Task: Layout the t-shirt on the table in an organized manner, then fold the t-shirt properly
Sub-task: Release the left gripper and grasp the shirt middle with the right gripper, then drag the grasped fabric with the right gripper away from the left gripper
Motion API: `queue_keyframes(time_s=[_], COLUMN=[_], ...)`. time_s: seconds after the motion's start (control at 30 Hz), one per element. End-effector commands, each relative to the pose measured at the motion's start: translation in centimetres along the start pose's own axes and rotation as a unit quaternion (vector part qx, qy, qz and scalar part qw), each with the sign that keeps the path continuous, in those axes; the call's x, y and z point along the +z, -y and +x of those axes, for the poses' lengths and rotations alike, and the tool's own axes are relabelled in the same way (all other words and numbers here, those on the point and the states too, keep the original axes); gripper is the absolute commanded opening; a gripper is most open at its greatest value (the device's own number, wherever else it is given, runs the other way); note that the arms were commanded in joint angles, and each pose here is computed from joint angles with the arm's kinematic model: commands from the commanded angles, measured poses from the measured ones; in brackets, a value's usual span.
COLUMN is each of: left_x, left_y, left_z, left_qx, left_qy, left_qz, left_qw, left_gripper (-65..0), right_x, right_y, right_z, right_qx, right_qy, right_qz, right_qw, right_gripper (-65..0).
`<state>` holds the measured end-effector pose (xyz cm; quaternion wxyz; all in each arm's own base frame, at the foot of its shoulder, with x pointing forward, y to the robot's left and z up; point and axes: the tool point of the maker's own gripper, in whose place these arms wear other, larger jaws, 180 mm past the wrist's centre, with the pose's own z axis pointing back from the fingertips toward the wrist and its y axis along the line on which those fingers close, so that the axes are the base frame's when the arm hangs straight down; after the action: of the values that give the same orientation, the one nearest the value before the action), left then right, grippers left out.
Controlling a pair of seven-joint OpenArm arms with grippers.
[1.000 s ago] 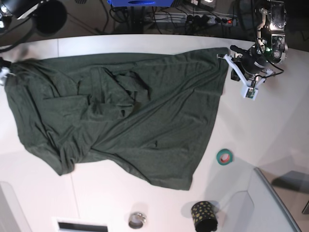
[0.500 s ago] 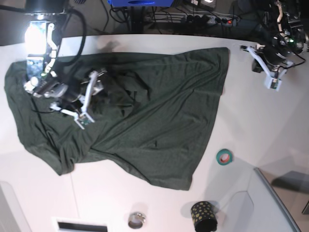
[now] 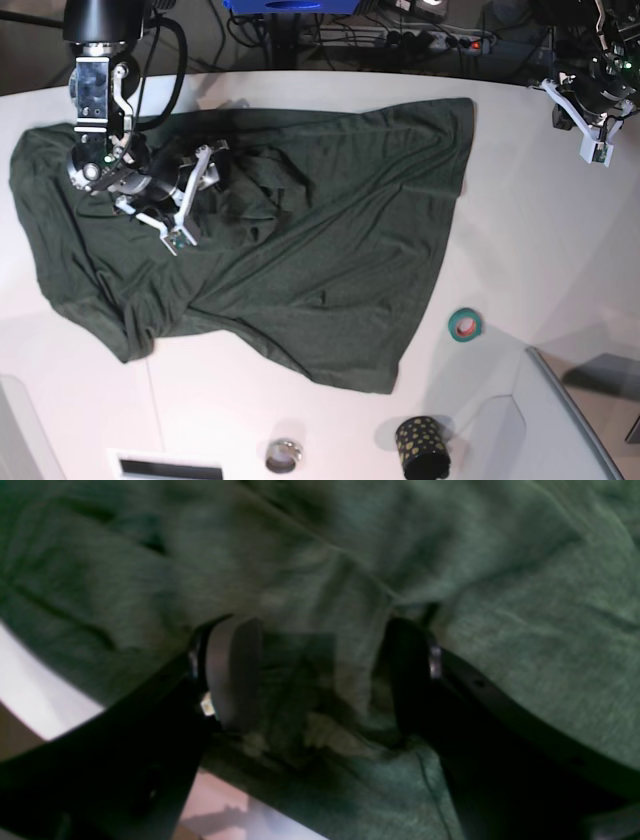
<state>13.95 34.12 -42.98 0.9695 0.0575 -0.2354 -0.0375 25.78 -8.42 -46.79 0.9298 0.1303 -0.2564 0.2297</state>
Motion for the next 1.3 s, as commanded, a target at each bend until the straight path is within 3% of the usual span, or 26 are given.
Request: queue_keyframes(time_s=[0.0, 0.2, 0.47, 0.53, 0.63, 0.7, 0.93, 1.27], left_x=[0.5, 0.4, 0.4, 0.4, 0.4, 0.4, 0.2, 0.3], left_y=[-0.8, -0.7, -0.7, -0.7, -0.7, -0.7, -0.2, -0.2], left_z=[0.8, 0.8, 0.9, 0.9, 1.0, 1.0, 1.1, 0.9], left_qx=[-0.010, -0.011, -0.010, -0.010, -0.010, -0.010, -0.005, -0.006], left_qy=[0.011, 0.011, 0.012, 0.012, 0.013, 0.014, 0.017, 0.014], left_qz=[0.010, 0.008, 0.008, 0.008, 0.008, 0.008, 0.004, 0.004], left_qw=[1.000, 1.000, 1.000, 1.000, 1.000, 1.000, 1.000, 1.000], left_gripper=[-65.0, -65.0, -65.0, -65.0, -65.0, -65.0, -65.0, -65.0], right_x=[0.2, 1.4, -0.3, -0.3, 0.0, 0.4, 2.4, 6.0], right_y=[-0.2, 0.0, 0.5, 0.2, 0.5, 0.7, 2.5, 4.1], right_z=[2.0, 2.4, 1.4, 1.5, 2.4, 3.3, 13.3, 25.2], right_qx=[0.004, 0.014, -0.017, -0.015, -0.011, -0.004, 0.069, 0.098], right_qy=[0.036, 0.047, 0.027, 0.027, 0.035, 0.042, 0.090, 0.170], right_qz=[0.007, -0.007, -0.006, -0.003, -0.009, -0.015, -0.044, -0.070], right_qw=[0.9993, 0.9988, 0.9995, 0.9995, 0.9993, 0.9990, 0.9925, 0.9780], right_gripper=[-28.1, -28.1, -29.3, -38.9, -63.0, -64.7, -64.2, -64.2])
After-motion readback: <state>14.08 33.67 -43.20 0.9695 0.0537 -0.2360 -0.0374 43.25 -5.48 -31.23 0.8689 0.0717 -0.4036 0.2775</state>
